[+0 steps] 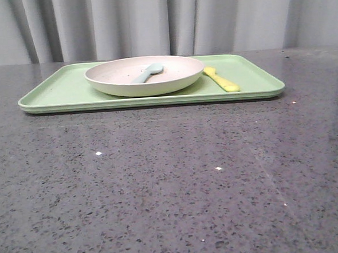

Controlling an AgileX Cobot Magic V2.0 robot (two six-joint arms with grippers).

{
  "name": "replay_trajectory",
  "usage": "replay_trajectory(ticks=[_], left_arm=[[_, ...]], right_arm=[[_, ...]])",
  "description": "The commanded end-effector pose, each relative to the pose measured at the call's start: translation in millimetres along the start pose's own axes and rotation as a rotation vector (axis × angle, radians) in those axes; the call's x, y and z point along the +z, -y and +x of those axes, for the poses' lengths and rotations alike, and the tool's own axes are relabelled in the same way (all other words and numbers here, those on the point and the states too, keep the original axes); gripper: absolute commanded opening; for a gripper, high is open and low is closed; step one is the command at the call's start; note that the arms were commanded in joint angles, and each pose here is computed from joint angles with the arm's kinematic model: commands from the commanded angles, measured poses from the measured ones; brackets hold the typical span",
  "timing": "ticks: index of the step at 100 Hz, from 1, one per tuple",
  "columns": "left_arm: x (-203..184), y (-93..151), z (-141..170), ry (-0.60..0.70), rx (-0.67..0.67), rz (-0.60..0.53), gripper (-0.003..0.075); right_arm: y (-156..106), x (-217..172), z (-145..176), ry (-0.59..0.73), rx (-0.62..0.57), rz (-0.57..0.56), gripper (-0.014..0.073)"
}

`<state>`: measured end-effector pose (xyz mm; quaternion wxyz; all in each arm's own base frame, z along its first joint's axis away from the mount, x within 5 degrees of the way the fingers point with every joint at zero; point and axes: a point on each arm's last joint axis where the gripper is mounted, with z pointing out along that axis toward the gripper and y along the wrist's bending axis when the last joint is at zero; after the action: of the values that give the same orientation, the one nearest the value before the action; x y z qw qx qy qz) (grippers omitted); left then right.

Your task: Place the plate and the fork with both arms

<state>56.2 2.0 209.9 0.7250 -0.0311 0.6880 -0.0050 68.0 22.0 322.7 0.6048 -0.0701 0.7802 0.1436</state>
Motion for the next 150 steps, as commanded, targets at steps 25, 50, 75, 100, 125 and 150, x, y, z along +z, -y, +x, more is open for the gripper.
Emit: replay_trajectory(ticks=[25, 50, 75, 100, 125, 150], left_arm=[[-3, -1, -5, 0.100, -0.014, -0.005, -0.0020], [-3, -1, -5, 0.100, -0.014, -0.005, -0.0020], [-3, -1, -5, 0.100, -0.014, -0.005, -0.0020], [-3, -1, -5, 0.100, -0.014, -0.005, -0.0020], [-3, -1, -5, 0.100, -0.014, -0.005, -0.0020], [-3, -1, -5, 0.100, -0.014, -0.005, -0.0020]], right_arm=[[-2, -3, -15, 0.100, -0.019, -0.012, -0.0067], [-2, -3, -15, 0.100, -0.019, -0.012, -0.0067], [-2, -3, -15, 0.100, -0.019, -0.012, -0.0067], [-2, -3, -14, 0.098, -0.019, -0.012, -0.0067], [-1, 1, -10, 0.123, -0.018, -0.010, -0.0067], [10, 17, 12, 0.247, -0.027, 0.078, -0.0067]])
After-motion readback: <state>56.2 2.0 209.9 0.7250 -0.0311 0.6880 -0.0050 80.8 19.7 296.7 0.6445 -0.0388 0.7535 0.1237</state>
